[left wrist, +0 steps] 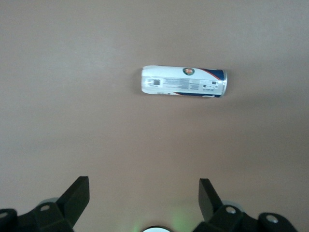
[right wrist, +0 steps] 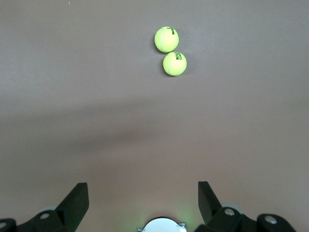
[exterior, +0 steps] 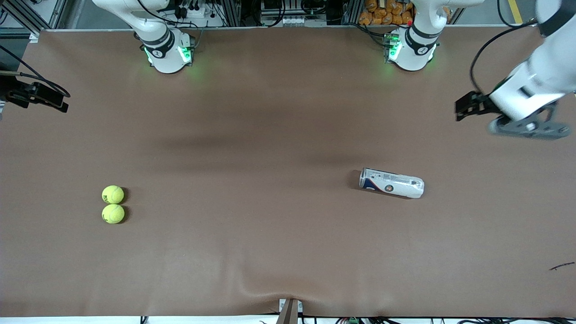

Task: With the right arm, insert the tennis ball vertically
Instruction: 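Reach the left gripper to the tube while the right gripper reaches the balls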

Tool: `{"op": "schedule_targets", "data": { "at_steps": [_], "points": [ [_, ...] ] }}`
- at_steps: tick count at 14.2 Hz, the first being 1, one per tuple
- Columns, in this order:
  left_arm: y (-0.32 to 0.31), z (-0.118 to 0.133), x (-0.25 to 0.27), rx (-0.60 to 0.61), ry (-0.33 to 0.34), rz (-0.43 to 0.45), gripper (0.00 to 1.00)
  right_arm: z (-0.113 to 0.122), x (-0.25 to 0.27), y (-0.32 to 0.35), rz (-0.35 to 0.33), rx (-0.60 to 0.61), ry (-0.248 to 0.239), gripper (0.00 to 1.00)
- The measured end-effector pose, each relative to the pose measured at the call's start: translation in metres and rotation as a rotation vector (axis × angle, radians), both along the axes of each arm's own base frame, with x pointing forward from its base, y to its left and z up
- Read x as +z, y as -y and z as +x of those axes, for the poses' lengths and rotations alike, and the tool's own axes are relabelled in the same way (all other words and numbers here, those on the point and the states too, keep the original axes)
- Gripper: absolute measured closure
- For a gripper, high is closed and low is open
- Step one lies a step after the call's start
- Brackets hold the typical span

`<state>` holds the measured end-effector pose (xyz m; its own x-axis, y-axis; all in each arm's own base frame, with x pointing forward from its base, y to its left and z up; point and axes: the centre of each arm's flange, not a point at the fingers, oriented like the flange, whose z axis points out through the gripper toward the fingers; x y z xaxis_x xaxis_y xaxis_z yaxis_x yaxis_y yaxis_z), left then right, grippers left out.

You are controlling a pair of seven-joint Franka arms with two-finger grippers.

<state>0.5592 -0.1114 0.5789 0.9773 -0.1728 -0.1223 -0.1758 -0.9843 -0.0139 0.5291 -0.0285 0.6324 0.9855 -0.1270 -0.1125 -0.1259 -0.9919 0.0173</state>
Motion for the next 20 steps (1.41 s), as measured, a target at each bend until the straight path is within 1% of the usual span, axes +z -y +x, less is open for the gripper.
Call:
{"op": "schedule_targets", "data": {
  "at_steps": [2, 3, 4, 6, 7, 9, 11, 13, 14, 16, 19, 20],
  "points": [
    [0.022, 0.010, -0.027, -0.040, -0.024, 0.006, 0.00, 0.002, -0.002, 0.000, 0.000, 0.000, 0.007, 0.00],
    [0.033, 0.013, -0.040, -0.070, -0.037, 0.027, 0.00, 0.003, -0.005, 0.001, -0.001, 0.000, 0.010, 0.00],
    [0.046, 0.014, -0.053, -0.131, -0.050, 0.057, 0.00, 0.005, -0.010, 0.001, 0.000, 0.002, 0.015, 0.00],
    [0.072, 0.020, -0.082, -0.314, -0.069, 0.090, 0.00, 0.014, -0.027, 0.007, 0.001, 0.025, 0.038, 0.00],
    [0.079, 0.026, -0.100, -0.389, -0.081, 0.087, 0.00, 0.022, -0.043, 0.014, 0.002, 0.048, 0.050, 0.00],
    [0.079, 0.038, -0.140, -0.527, -0.132, 0.077, 0.00, 0.043, -0.086, 0.033, 0.006, 0.114, 0.058, 0.00],
    [0.075, 0.049, -0.173, -0.691, -0.172, 0.114, 0.00, 0.069, -0.133, 0.051, 0.007, 0.193, 0.068, 0.00],
    [0.080, 0.057, -0.194, -0.861, -0.183, 0.157, 0.00, 0.090, -0.177, 0.063, 0.003, 0.266, 0.075, 0.00],
    [0.086, 0.059, -0.201, -0.941, -0.188, 0.186, 0.00, 0.099, -0.198, 0.066, 0.000, 0.302, 0.072, 0.00],
    [0.105, 0.056, -0.214, -1.062, -0.208, 0.251, 0.00, 0.112, -0.237, 0.073, -0.008, 0.352, 0.055, 0.00],
    [0.132, 0.043, -0.237, -1.192, -0.244, 0.334, 0.00, 0.127, -0.292, 0.080, -0.013, 0.390, 0.046, 0.00],
    [0.137, 0.038, -0.249, -1.228, -0.255, 0.347, 0.00, 0.129, -0.310, 0.081, -0.008, 0.392, 0.030, 0.00]
  ]
}}
